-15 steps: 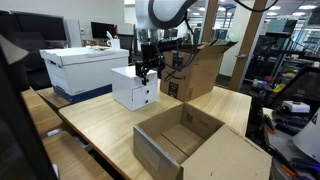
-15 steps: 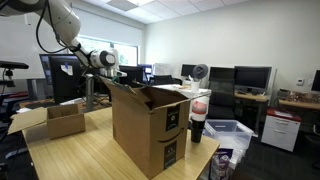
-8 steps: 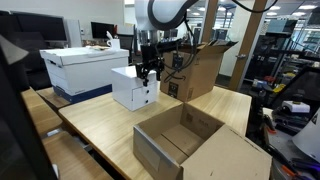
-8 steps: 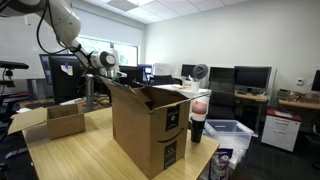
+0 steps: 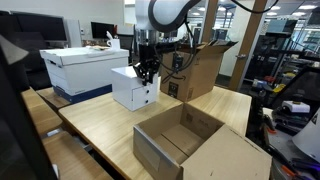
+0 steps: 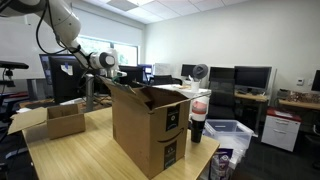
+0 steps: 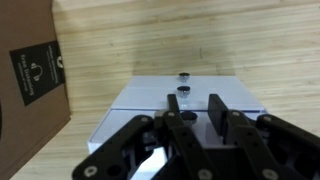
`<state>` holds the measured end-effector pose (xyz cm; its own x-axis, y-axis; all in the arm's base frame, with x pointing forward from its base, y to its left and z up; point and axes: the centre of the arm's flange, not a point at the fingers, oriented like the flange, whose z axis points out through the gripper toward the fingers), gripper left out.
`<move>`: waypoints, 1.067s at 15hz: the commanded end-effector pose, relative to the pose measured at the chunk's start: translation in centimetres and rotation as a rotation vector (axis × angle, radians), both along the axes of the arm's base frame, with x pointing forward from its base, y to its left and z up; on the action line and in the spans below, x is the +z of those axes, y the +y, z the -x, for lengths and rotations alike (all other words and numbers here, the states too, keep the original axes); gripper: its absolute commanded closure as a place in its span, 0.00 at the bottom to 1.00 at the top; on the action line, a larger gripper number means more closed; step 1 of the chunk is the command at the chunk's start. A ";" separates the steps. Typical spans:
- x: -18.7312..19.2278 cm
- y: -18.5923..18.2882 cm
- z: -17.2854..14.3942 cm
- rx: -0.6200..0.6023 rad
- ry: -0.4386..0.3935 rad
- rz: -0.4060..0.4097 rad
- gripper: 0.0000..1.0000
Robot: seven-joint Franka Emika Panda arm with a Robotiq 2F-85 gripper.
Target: Open the top drawer
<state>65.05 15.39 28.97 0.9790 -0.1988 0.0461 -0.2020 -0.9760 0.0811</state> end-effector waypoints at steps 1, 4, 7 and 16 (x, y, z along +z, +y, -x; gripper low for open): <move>0.0 -0.7 1.7 0.071 -0.064 -0.008 0.91; -0.7 -0.9 2.8 0.101 -0.061 -0.016 0.97; -0.1 -1.0 3.4 0.102 -0.052 -0.009 0.94; 1.4 -0.1 6.5 0.102 0.001 0.014 0.94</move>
<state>61.18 15.50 29.08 0.9918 -0.1092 0.0667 -0.1140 -0.9907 0.0736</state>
